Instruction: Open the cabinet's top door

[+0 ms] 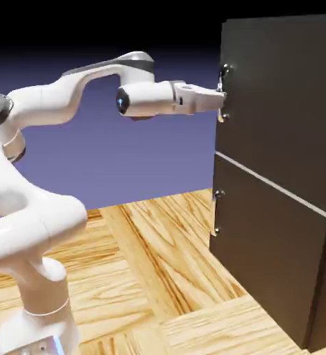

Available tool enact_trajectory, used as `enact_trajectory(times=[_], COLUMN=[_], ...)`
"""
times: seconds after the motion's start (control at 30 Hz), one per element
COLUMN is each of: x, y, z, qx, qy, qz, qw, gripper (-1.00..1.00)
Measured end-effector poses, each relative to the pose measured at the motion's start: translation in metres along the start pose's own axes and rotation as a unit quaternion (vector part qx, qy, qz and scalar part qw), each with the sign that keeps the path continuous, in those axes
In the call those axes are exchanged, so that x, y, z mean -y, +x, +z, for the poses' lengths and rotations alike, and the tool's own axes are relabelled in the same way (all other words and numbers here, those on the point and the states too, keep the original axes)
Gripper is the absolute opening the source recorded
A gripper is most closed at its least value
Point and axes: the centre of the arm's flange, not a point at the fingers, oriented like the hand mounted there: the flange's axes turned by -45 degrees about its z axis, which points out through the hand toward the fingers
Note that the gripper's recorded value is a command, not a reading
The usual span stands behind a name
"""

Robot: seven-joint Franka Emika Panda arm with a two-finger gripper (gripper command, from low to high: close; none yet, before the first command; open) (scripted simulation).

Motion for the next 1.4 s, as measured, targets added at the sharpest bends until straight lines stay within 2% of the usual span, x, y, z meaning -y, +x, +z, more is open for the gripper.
enact_trajectory(times=[0.57, 1.4], x=[-0.087, -0.244], y=[0.000, 0.000], z=[-0.146, -0.256], qx=[0.000, 0.000], qy=[0.196, 0.408], qz=[0.000, 0.000], qw=[0.981, 0.913], gripper=[-1.00, -1.00])
